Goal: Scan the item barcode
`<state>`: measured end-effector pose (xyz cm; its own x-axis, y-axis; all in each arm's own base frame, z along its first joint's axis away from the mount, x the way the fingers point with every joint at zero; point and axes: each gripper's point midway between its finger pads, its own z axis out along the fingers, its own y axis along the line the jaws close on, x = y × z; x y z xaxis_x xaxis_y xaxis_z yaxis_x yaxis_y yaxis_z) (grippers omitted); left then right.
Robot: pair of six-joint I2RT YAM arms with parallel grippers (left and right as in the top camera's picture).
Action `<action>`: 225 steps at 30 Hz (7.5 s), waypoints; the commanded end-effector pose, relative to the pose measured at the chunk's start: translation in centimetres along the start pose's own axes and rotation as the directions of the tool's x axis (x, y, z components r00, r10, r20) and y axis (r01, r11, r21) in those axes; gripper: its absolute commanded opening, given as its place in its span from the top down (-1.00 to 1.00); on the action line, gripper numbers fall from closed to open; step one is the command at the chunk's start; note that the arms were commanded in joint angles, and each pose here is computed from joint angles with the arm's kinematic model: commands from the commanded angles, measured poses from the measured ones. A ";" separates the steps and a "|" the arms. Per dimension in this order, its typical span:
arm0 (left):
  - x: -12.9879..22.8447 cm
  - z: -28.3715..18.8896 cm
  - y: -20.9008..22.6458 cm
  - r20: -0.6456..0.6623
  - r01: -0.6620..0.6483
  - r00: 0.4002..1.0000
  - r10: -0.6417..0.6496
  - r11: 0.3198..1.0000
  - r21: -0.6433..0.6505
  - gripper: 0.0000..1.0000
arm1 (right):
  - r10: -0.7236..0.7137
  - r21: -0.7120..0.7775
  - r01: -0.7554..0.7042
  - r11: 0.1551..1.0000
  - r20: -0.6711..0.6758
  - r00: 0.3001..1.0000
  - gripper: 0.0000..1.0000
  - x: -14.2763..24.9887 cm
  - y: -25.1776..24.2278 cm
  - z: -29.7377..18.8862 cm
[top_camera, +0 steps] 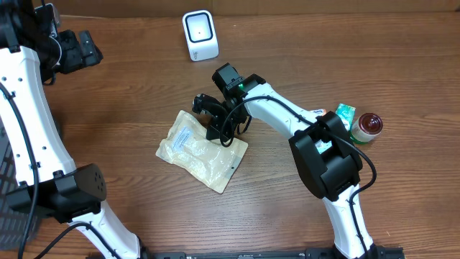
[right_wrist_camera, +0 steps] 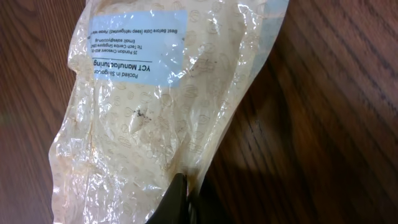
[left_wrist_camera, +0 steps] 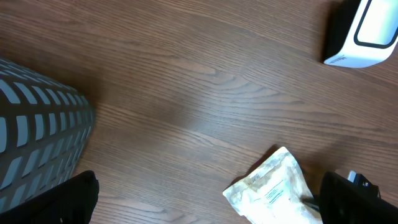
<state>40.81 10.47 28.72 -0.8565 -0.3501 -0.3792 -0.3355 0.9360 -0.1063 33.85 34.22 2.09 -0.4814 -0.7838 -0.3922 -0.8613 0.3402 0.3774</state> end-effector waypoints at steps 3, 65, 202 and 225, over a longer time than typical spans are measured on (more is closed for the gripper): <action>0.0 0.1 -0.8 -0.004 0.030 1.000 -0.030 0.999 0.031 -0.99 | 0.002 -0.018 -0.002 1.000 -0.002 1.000 0.92 0.2 0.1 0.7; 23.2 16.4 -8.2 -0.374 0.186 0.919 -0.127 0.975 0.125 0.91 | 0.278 -0.083 -0.271 0.959 0.100 0.955 0.21 -1.1 -2.4 -3.4; 23.5 24.6 -22.0 -0.182 -0.107 0.956 0.232 0.848 0.518 0.91 | 0.802 0.026 -0.803 0.596 0.033 0.596 -0.16 12.8 -2.6 -7.5; 24.1 25.9 -20.6 -0.233 -0.069 0.951 0.201 0.877 0.476 0.91 | 0.798 -0.159 -0.788 0.595 -0.003 0.603 0.65 8.8 0.4 -4.9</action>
<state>37.84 -17.46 -0.01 -0.9667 -0.1296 -0.2208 0.0100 0.8426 -0.5384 30.26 24.17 2.69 -0.9742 -0.2210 0.0459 -0.1411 0.7549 0.6405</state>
